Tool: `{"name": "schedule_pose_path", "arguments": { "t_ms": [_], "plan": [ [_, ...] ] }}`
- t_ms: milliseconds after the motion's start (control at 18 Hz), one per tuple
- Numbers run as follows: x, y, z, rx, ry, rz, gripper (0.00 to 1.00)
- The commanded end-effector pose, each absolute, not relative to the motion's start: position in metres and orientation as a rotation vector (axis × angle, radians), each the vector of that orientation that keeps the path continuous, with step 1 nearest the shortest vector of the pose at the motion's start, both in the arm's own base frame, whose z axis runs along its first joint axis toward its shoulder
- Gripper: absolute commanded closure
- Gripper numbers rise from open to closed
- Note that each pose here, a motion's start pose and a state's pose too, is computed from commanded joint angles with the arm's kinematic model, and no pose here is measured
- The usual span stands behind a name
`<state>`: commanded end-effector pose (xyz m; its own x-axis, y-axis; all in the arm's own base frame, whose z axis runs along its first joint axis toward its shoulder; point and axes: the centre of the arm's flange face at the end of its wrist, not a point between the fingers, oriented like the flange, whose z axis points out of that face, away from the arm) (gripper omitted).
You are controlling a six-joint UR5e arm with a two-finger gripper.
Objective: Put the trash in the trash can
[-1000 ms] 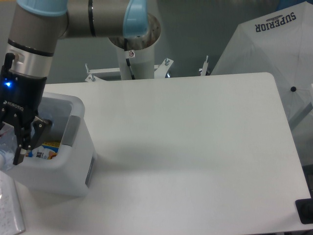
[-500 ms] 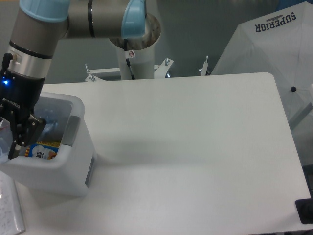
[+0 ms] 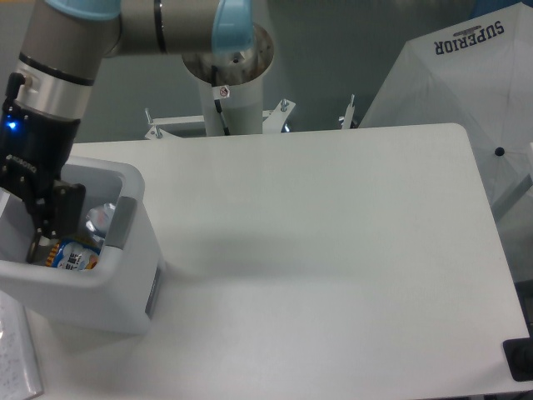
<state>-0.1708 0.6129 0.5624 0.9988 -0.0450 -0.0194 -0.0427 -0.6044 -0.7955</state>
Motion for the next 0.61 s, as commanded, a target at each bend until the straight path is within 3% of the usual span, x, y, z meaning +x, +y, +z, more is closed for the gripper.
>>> {"name": "schedule_pose_path", "arguments": {
  "t_ms": [333, 611],
  "plan": [
    [-0.250, 0.594, 0.589, -2.181, -0.117, 0.074, 0.00],
    [-0.340, 0.578, 0.516, -2.308, -0.321, 0.154, 0.00]
  ]
}}
